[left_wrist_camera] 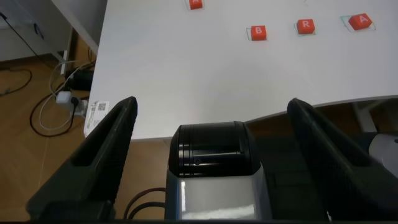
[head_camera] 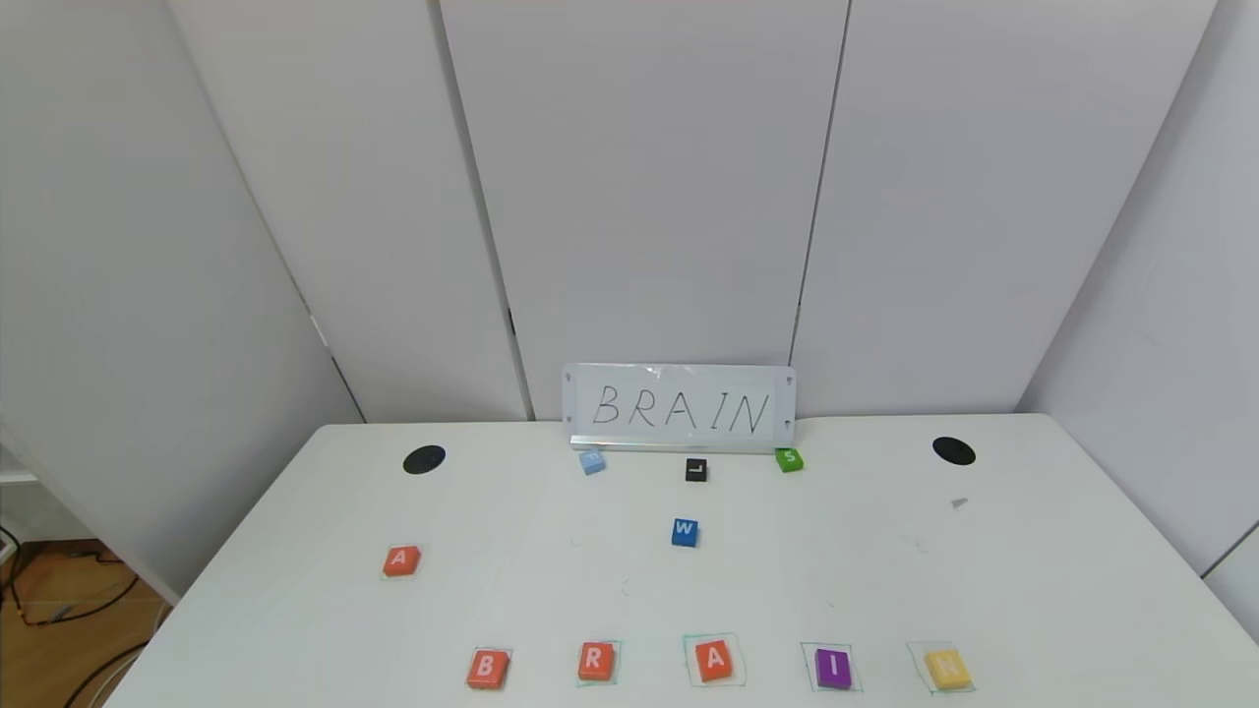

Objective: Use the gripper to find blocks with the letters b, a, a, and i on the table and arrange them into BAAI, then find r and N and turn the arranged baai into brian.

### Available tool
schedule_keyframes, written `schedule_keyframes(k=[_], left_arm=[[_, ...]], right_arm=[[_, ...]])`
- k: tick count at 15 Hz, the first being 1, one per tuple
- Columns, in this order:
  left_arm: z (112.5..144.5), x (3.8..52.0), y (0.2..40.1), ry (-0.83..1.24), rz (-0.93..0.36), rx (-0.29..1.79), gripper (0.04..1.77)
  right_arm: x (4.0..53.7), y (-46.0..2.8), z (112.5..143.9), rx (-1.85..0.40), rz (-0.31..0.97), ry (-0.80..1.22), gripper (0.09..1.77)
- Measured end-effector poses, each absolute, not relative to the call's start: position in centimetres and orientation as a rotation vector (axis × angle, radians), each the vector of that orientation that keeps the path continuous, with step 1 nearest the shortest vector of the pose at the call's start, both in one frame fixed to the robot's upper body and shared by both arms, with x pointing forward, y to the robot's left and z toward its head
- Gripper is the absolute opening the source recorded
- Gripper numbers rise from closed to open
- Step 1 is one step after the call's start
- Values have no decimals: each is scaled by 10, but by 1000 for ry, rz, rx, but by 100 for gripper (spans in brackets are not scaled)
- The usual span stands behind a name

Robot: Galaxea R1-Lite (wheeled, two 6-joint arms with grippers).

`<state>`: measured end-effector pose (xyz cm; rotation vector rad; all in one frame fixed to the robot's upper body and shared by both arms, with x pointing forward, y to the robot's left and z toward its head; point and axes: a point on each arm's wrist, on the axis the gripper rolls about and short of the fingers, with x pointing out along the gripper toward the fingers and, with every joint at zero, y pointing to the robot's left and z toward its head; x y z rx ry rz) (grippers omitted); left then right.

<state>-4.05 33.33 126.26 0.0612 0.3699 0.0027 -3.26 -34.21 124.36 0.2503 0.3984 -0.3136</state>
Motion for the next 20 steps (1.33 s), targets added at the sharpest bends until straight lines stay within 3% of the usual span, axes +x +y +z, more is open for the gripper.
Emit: schedule_keyframes(k=[3,12,15,20], left_arm=[[1258,-44,334,305,10,58,172],[1295,-27,334,-151,31,55,172],[1287,-3,334,-206,40,51,172],[1243,43,335,-192,60,52,172]], right_arm=[[-37,-342,1251,263,-306,284,171],[-15,-342,1293,188,-245,-220,171],[11,-342,1282,150,-239,-296,171],[55,-342,1229,75,-242,-274,171]])
